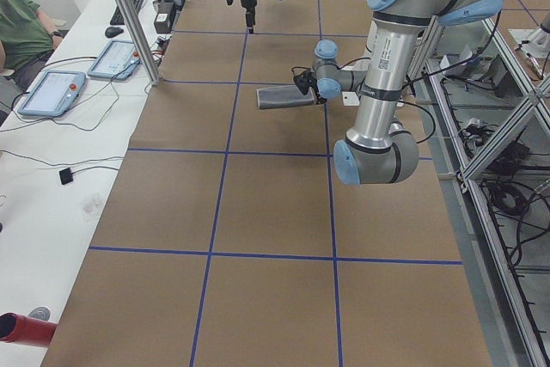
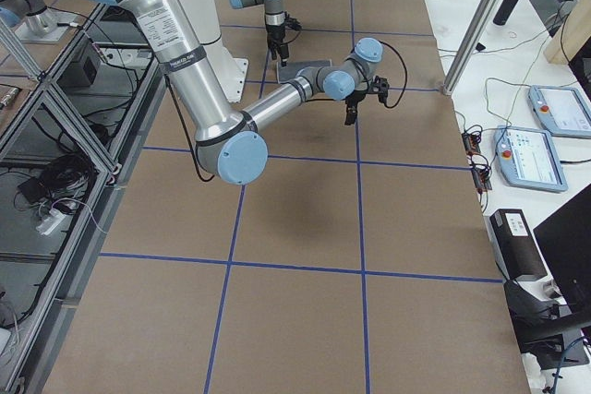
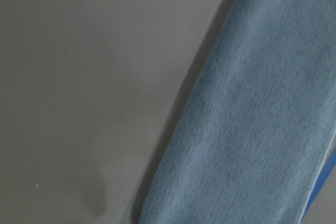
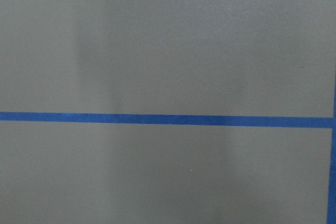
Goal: Fold towel twice with both arms
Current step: 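Lower the left gripper to the towel end nearest the robot and grasp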
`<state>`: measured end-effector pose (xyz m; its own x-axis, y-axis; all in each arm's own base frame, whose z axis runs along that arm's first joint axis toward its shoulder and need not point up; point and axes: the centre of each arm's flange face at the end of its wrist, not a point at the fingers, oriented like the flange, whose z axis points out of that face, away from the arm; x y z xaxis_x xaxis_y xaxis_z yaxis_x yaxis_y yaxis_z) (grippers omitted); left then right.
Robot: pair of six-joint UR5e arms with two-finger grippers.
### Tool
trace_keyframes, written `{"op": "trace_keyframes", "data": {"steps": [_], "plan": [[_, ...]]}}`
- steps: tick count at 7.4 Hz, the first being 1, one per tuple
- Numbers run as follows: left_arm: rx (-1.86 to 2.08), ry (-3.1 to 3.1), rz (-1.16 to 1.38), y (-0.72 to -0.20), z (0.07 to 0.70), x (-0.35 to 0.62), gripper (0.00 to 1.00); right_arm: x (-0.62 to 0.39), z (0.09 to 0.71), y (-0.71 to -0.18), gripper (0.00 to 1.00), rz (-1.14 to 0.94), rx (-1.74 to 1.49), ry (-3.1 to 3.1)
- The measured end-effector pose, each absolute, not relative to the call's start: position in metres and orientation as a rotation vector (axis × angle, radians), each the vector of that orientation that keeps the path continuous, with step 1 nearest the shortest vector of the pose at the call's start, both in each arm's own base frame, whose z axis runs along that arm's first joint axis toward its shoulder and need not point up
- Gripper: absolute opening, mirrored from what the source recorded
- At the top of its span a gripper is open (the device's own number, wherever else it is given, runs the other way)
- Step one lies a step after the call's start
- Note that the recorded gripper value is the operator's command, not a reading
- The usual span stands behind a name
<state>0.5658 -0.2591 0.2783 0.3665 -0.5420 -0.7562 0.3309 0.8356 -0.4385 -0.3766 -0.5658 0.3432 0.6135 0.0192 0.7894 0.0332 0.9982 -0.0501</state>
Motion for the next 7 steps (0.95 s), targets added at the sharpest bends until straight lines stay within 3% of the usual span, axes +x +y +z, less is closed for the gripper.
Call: {"op": "trace_keyframes", "data": {"steps": [5,7], "plan": [[-0.227,1.050,-0.562,-0.2568,0.2803,0.5698,0.75,-0.3790,0.3410,-0.5652,1.00,-0.011,-0.058,-0.910],[-0.224,1.047,-0.558,-0.2574,0.2816,0.5698,0.56,-0.3794,0.3405,-0.5653,1.00,-0.011,-0.057,-0.911]]}}
